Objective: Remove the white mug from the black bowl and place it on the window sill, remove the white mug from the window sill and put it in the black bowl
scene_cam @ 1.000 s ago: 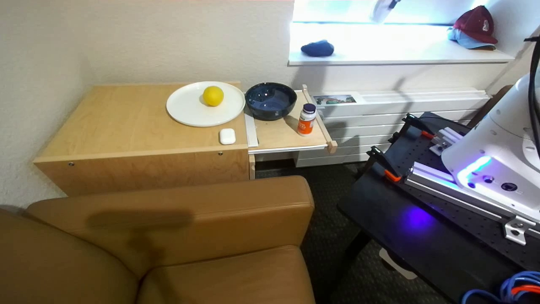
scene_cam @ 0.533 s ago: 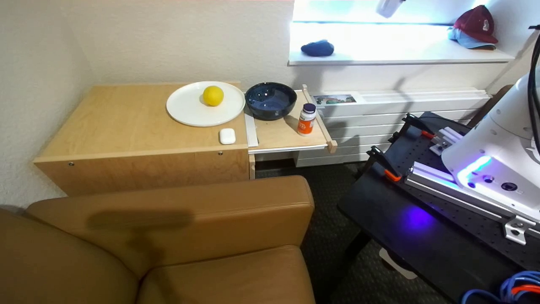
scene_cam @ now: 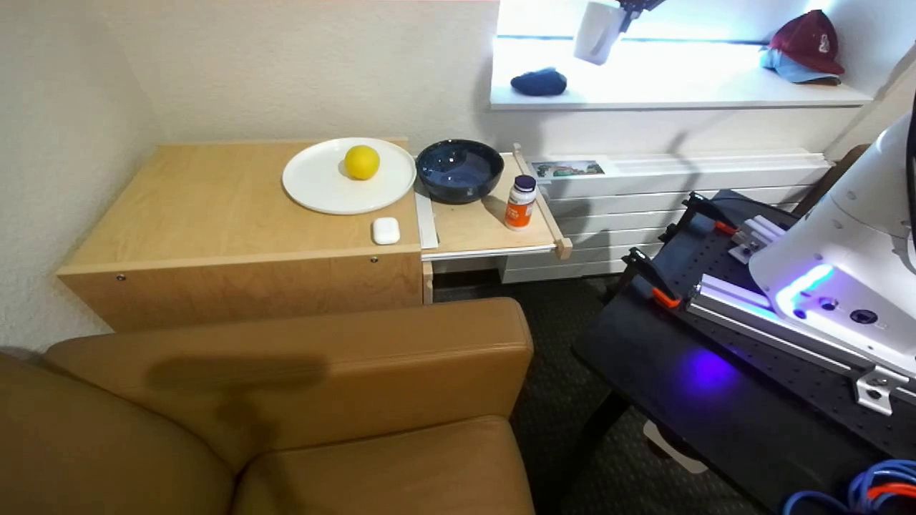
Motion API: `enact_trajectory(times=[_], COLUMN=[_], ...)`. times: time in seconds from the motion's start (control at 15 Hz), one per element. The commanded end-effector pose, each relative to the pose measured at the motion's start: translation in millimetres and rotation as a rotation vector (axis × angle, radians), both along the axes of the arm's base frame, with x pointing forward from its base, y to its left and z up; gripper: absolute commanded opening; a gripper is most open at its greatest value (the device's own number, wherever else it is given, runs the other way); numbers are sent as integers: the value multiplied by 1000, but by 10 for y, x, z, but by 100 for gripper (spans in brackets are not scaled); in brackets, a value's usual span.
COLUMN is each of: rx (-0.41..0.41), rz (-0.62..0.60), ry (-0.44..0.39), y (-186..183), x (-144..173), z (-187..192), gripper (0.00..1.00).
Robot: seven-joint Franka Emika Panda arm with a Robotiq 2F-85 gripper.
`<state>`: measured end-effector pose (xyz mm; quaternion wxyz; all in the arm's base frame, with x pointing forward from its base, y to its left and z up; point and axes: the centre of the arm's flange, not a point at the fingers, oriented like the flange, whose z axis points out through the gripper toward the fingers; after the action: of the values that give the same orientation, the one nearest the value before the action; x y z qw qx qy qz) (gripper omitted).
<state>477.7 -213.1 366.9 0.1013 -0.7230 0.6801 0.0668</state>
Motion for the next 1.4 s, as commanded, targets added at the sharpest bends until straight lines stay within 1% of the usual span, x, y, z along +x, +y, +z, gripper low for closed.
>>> enact_trajectory(times=[0.0, 0.07, 0.13, 0.2, 0.27, 0.4, 0.47, 0.53, 0.73, 0.8, 0.93, 1.0, 1.07, 1.27, 1.33], rx=[-49, -52, -32, -37, -41, -45, -45, -30, -2, -13, -65, -126, -167, -270, -219], rz=[187, 241, 173, 214, 236, 243, 238, 257, 368, 405, 482, 516, 548, 607, 592], ry=[-72, -102, -42, -59, -70, -80, -80, -88, -157, -167, -172, -161, -165, -134, -132], y=[971, 1225, 847, 1085, 1223, 1258, 1225, 1319, 1919, 2110, 2435, 2563, 2654, 2818, 2779], x=[-65, -94, 109, 99, 68, 4, -12, 10, 100, 135, 214, 250, 272, 302, 229], z=[307, 425, 206, 295, 364, 419, 417, 406, 499, 510, 439, 355, 293, 100, 198], gripper=[1, 1, 5, 5, 5, 5, 1, 1, 1, 1, 1, 1, 1, 1, 1])
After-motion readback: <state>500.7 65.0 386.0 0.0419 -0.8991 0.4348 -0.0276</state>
